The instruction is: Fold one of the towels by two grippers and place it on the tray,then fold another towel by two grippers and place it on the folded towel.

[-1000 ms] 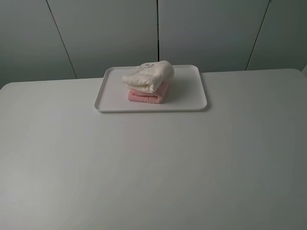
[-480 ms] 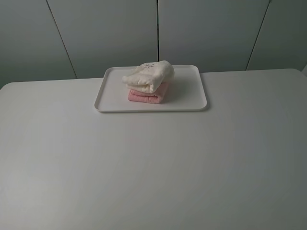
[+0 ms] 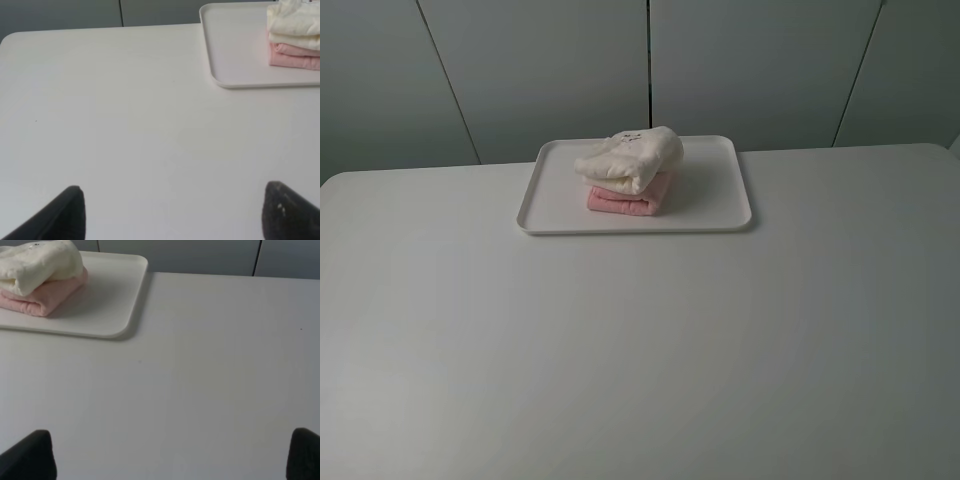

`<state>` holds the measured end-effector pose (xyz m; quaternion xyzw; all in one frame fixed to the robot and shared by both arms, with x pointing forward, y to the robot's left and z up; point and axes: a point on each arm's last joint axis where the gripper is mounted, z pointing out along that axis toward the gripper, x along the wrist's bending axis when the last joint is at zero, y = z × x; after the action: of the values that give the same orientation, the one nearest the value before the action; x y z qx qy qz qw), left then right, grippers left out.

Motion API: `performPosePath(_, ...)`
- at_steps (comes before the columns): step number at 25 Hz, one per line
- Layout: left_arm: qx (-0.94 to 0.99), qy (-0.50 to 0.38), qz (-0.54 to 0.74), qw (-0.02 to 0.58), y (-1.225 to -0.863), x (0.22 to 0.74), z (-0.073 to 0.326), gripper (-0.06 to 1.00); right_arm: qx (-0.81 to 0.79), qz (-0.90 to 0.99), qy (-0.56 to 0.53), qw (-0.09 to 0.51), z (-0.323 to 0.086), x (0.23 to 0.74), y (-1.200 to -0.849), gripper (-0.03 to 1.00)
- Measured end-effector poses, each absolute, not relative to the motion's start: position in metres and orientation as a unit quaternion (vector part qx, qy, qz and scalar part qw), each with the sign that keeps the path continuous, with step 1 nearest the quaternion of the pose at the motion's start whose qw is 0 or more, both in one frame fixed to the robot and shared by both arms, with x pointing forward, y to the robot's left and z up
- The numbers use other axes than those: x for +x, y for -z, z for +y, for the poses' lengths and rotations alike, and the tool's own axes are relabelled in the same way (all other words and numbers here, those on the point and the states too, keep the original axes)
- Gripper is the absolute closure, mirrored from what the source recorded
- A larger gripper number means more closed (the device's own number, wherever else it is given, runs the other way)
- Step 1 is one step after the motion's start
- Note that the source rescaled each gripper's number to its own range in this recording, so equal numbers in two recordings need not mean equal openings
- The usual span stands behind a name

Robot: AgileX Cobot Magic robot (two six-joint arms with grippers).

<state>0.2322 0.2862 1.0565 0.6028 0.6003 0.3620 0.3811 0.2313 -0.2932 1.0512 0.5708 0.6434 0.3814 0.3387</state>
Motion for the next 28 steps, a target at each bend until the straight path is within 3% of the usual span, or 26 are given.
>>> performPosePath(28, 0.602, -0.361, 0.601, 0.382, -1.0563, 0.2323, 0.286, 0.02, 0.571, 0.643, -0.381, 0.339, -0.2932, 0.2313, -1.0512, -0.03)
